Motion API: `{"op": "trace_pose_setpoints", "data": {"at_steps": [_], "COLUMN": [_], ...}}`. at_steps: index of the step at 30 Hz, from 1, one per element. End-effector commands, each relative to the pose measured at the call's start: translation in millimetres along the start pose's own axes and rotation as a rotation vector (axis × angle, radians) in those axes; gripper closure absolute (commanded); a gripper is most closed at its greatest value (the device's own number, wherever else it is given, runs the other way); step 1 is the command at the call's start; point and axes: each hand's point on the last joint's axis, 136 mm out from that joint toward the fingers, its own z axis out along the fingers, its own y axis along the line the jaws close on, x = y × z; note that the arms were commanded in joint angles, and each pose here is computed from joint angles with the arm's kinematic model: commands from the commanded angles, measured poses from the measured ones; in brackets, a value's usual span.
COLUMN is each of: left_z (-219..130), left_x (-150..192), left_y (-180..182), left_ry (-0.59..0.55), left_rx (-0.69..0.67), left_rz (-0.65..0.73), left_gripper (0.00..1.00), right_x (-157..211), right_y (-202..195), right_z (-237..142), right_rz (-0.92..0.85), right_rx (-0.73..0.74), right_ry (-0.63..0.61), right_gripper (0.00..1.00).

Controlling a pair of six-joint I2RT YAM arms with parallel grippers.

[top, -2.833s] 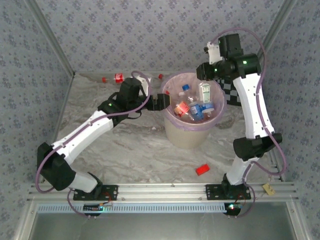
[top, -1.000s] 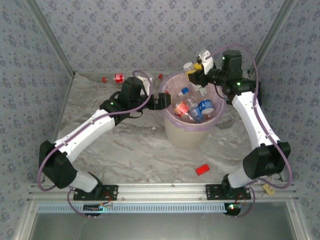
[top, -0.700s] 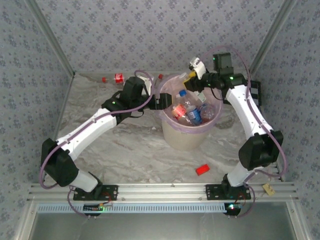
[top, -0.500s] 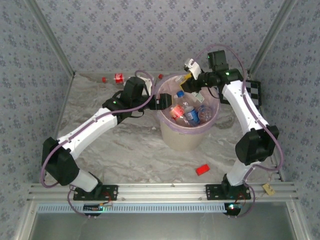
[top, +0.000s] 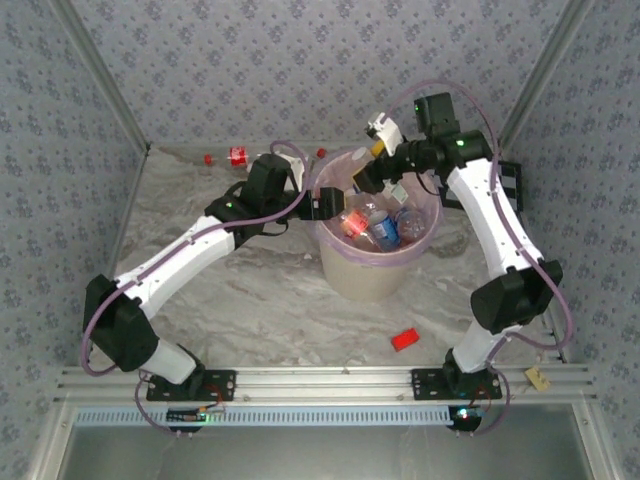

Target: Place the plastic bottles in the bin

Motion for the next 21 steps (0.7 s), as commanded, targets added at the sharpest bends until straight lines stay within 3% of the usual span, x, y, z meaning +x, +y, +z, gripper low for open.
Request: {"op": "trace_pose_setpoints", "data": {"at_steps": [1, 6, 8, 10, 13, 21], "left_z": [-4, -6, -8, -8, -9, -7], "left_x": [7, 8, 8, 9, 9, 7], "left_y": [4, 5, 5, 6, 6, 5], "left_ry": [0.018, 0.013, 0.011, 0.009, 0.007, 0.006], "left_rx": [-0.024, -0.028, -0.027, -0.03, -0.033, -0.029], "left_rz": [0.017, 0.018, 0.017, 0.016, 0.015, 0.014], "left_gripper": [0.0, 0.0, 0.0, 0.0, 0.0, 0.0], "right_x": [-22, -28, -26, -23, -14, 10], "right_y": [-1, -16, -22, -22, -26, -22], "right_z": [-33, -39, -36, -27, -15, 23], "right_rz": [0.02, 0.074, 0.095, 0.105, 0.113, 0.118], "right_rx": [0.098, 0.174, 0.194, 0.184, 0.19, 0.117], "right_ry": [-0.05, -0.07, -0.06, -0.045, -0.012, 0.056], "right_gripper": [0.1, 0.14, 0.27, 0.5, 0.71, 0.77]}}
